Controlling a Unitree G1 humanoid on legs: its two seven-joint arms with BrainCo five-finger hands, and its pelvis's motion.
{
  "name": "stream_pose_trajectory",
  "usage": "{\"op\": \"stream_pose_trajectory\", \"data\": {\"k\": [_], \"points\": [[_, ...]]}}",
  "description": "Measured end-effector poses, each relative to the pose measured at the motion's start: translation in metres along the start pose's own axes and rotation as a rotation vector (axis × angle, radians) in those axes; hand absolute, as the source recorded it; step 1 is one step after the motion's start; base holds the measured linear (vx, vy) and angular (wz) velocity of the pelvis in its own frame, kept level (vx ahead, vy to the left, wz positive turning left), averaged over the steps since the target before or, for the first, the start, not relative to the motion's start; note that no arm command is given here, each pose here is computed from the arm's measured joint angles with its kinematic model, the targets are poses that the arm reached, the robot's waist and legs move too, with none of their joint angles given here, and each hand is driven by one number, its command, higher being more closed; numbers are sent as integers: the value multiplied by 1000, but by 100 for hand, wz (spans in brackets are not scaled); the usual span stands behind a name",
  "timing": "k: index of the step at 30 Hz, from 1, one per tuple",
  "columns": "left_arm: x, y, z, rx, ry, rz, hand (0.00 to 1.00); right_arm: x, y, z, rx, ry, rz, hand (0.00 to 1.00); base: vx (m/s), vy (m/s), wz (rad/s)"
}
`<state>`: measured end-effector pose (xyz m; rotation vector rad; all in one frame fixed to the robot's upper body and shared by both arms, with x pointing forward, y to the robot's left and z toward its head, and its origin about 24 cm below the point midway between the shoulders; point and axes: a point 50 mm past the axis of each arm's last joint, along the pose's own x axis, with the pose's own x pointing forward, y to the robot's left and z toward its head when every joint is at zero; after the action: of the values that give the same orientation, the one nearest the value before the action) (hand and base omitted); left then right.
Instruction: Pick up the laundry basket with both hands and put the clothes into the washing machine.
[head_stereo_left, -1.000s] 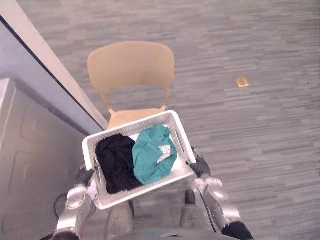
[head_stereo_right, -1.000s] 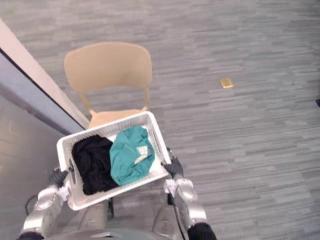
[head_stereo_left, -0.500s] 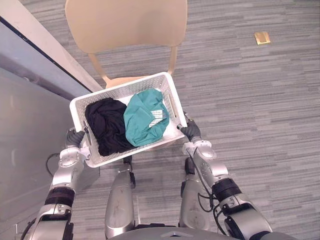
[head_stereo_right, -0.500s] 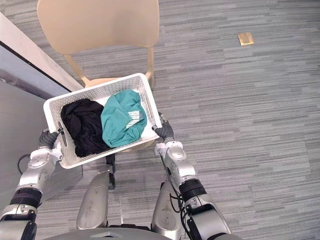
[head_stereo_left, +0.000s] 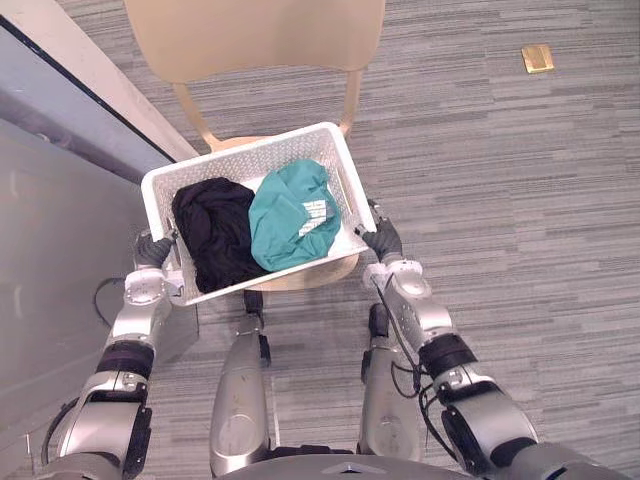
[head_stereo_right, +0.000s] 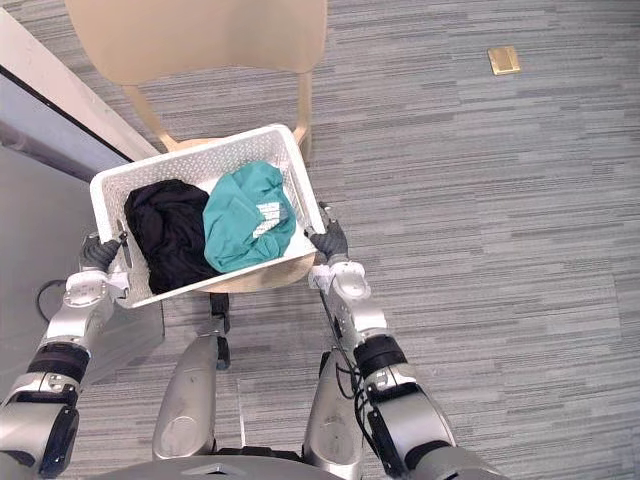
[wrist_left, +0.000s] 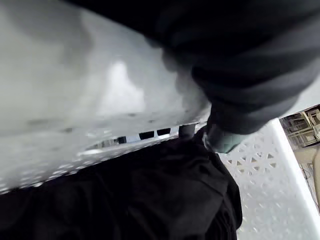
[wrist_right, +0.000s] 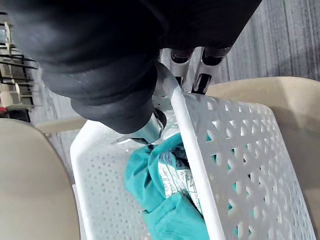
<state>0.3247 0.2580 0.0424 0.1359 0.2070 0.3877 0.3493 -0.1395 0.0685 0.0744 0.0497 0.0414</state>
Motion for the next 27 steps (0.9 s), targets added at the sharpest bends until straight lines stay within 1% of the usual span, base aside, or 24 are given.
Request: {"op": "stream_pose_trajectory", "data": {"k": [4,9,16,19,25,27], "points": [[2,-1,7,-7,-18,22,0,5,2,9,-39,-23,1,0,11,-34,-4],[3,-1,9,-21,-23,41,0,5,2,12,-41,-35,4,0,50,-38,-2],[2,0,10,-57,-30,54,0,-4,1,7,-73,-33,7,0,18,-28,-3],[-3,2,14,-65,-67,49,0,-10,-1,5,-95,-43,2,0,-6,-27,-5],[-20,11,33,-113,-226,33,0,-21,-31,26,-124,-138,-82,0,-1,-5,0],[-26,20,34,-126,-258,53,0,-23,-42,34,-177,-168,-109,0,1,-34,0]]}}
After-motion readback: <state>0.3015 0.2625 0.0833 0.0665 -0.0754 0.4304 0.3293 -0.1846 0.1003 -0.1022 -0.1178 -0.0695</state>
